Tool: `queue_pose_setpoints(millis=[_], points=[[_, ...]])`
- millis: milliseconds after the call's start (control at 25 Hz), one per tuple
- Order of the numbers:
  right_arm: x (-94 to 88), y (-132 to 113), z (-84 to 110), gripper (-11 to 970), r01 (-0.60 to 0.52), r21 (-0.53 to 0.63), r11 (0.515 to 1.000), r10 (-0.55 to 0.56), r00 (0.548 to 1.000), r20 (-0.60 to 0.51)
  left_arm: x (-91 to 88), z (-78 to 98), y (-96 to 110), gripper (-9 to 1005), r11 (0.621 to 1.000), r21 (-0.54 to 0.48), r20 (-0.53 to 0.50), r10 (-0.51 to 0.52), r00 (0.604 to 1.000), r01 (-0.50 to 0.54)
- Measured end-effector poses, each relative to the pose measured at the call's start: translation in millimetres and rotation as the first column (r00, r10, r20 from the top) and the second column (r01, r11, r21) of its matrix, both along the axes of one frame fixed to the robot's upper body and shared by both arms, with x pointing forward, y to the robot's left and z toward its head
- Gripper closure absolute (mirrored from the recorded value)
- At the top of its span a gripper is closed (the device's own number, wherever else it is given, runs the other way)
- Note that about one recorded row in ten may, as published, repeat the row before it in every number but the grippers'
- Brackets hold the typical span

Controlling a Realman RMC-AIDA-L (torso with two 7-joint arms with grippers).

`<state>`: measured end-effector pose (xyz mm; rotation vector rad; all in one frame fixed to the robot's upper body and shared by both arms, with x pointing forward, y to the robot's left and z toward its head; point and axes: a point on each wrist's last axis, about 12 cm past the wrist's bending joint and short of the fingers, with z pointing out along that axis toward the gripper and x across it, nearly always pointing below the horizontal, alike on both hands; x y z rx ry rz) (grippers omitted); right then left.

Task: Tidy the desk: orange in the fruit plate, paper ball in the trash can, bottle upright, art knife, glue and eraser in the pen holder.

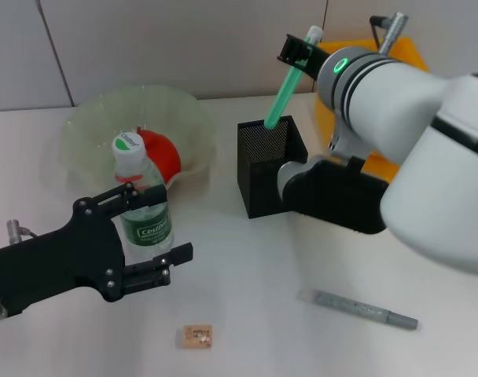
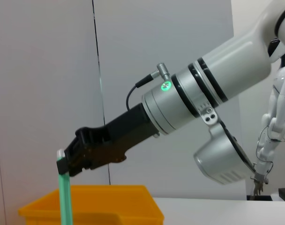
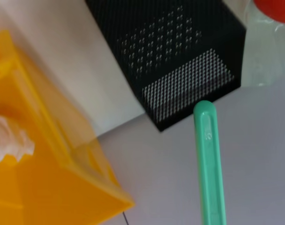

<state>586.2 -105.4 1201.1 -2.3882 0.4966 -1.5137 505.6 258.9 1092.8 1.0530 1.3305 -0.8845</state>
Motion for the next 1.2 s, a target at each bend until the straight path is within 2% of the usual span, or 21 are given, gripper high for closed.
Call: queue_pose_setpoints(millis=[120,520,1200], points=[[-6.0,3.5,-6.8,765,-0.006,-0.004,1.0,0.006,1.0,-0.003,-0.9,-0.2,0.6,200,1.0,-0.005,-0.001,0.001,1.0,-0.001],[-9.9,1.3,-17.5,760,0.014,-0.011,1.0,-0.015,1.0,-0.024,-3.4,-2.2,-0.8,200,1.0,-0.014,-0.006,0.007,1.0,-0.007],[-10.6,3.8,-14.3,739,0.029,0.03,0.999,-0.03,1.0,0.01,-5.1,-3.1,1.6,200,1.0,-0.019,-0.01,0.017,1.0,-0.017]])
